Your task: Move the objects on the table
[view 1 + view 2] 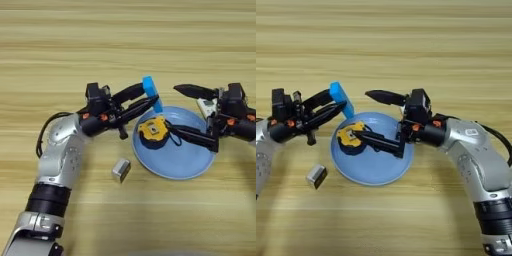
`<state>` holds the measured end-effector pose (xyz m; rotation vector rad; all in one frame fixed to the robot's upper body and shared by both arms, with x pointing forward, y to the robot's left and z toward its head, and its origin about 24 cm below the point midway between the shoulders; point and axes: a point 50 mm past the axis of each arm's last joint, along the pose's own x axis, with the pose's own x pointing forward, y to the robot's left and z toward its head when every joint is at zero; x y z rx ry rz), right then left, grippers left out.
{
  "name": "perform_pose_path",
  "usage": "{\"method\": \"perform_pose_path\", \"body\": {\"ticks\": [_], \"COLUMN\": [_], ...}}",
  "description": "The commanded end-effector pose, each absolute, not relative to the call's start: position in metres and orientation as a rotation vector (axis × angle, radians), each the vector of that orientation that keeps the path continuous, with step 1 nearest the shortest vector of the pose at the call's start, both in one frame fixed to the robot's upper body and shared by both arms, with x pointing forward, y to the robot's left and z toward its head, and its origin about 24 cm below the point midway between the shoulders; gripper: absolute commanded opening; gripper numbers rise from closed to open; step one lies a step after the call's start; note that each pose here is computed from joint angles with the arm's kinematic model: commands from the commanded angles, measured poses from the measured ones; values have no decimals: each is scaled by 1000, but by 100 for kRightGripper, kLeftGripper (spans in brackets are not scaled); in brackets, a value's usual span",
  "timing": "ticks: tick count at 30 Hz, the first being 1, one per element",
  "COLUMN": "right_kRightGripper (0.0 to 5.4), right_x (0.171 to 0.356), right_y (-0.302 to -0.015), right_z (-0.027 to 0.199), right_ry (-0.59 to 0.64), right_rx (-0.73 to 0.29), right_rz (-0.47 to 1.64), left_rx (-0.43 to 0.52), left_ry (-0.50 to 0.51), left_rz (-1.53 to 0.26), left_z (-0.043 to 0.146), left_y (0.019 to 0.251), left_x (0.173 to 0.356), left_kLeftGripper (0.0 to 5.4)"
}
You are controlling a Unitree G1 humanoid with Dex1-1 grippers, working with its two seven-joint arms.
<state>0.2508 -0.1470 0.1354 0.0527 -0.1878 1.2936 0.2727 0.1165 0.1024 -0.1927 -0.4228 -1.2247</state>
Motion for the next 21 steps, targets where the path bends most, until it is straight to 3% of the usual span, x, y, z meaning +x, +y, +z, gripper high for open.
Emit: {"method": "perform_pose_path", "body": {"ticks": [1,12,21], "right_kRightGripper": [540,540,540], "right_x": [260,286,305], "right_y": [-151,-161,-165], "right_z": [145,143,134], "right_ry": [-249,-310,-306], "right_rx": [66,78,33], "right_rz": [1220,947,794], "left_rx": [-99,-1,103], "left_ry": [-392,-288,-190], "left_rz": [-1129,-921,-870], "left_z": [99,84,74], "left_y": [126,150,157], "left_x": [283,298,307], "left_kLeftGripper": [142,142,142]}}
